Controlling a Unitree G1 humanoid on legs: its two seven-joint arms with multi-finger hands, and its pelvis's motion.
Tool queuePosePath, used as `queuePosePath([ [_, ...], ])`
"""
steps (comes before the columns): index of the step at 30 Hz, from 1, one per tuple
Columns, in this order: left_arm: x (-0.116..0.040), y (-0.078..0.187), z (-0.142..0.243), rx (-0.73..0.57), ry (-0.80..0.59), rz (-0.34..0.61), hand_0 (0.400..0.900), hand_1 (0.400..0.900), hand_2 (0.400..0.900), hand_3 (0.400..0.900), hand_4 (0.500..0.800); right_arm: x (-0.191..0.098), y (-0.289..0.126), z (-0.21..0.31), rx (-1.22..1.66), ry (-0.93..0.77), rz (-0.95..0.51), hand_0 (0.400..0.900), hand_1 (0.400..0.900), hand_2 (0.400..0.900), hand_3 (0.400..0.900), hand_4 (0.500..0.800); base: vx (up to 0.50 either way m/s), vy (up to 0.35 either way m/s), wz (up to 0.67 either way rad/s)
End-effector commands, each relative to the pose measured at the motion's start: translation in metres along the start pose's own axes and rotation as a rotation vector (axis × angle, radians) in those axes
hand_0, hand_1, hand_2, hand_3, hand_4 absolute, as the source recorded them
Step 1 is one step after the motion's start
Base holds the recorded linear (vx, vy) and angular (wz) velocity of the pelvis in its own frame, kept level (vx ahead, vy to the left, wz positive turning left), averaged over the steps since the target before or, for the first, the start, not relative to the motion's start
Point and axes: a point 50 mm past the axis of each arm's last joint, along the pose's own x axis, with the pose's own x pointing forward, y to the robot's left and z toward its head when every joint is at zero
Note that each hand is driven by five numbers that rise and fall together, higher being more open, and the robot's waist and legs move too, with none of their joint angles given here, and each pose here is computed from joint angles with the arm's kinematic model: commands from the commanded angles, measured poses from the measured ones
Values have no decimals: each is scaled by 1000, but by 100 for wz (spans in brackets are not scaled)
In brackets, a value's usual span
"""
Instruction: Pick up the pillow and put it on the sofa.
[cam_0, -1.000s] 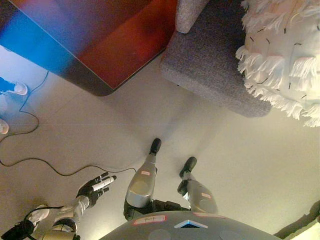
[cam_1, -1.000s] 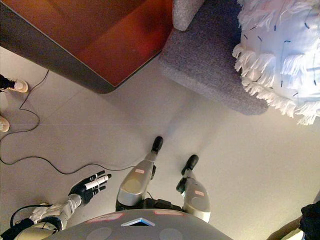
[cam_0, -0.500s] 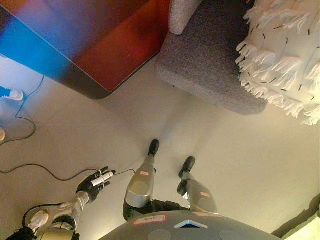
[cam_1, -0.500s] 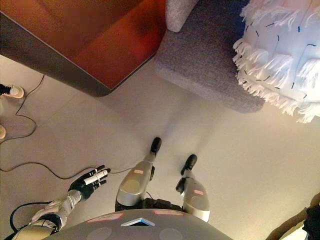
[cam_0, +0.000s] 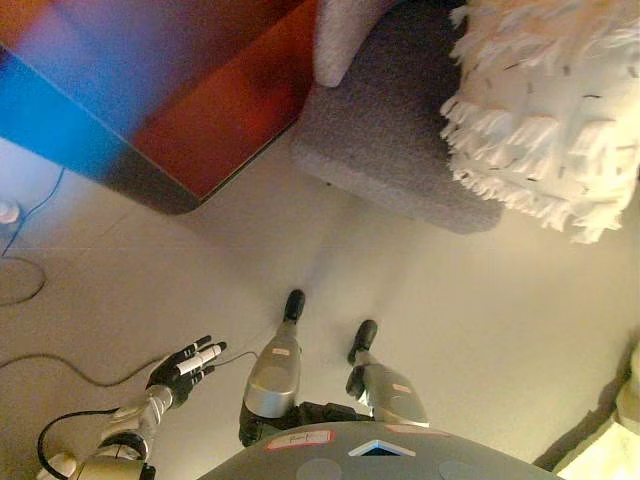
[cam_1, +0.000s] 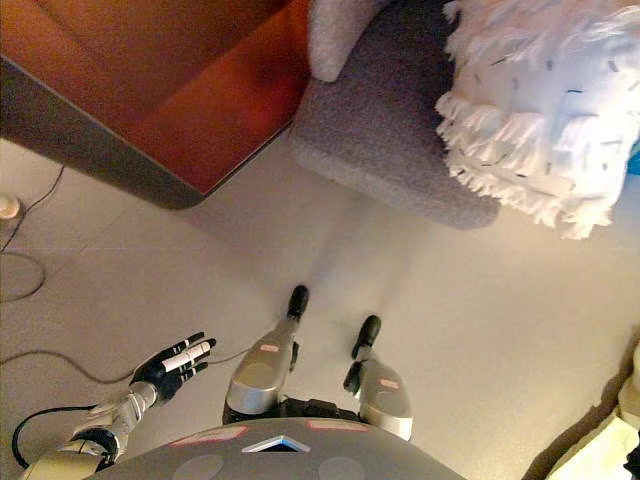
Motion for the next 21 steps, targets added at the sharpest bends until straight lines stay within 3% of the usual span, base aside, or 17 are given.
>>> queuePosePath([
  [1, -24, 39, -25, 47, 127, 116, 900, 900, 900, 900, 800, -20, -68, -8, -160, -9, -154, 900, 900, 900, 900, 800, 32, 19, -25],
  [9, -21, 39, -15, 54, 162, 112, 900, 900, 900, 900, 800, -15, -91, -75, -240, 178, -133, 900, 900, 900, 900, 800, -38, 4, -17],
  [14, -17, 37, -6, 55, 153, 115, 900, 900, 900, 900, 800, -7, -86, -135, -335, 314, -39, 900, 900, 900, 900, 800, -101, 20, -10],
  [18, -9, 26, -1, 53, 132, 100, 900, 900, 900, 900, 800, -3, -58, -222, -410, 453, 132, 900, 900, 900, 900, 800, -107, 29, -7],
  [21, -2, 12, -5, 53, 123, 84, 900, 900, 900, 900, 800, -6, -7, -292, -316, 497, 253, 900, 900, 900, 900, 800, -81, 22, -9],
])
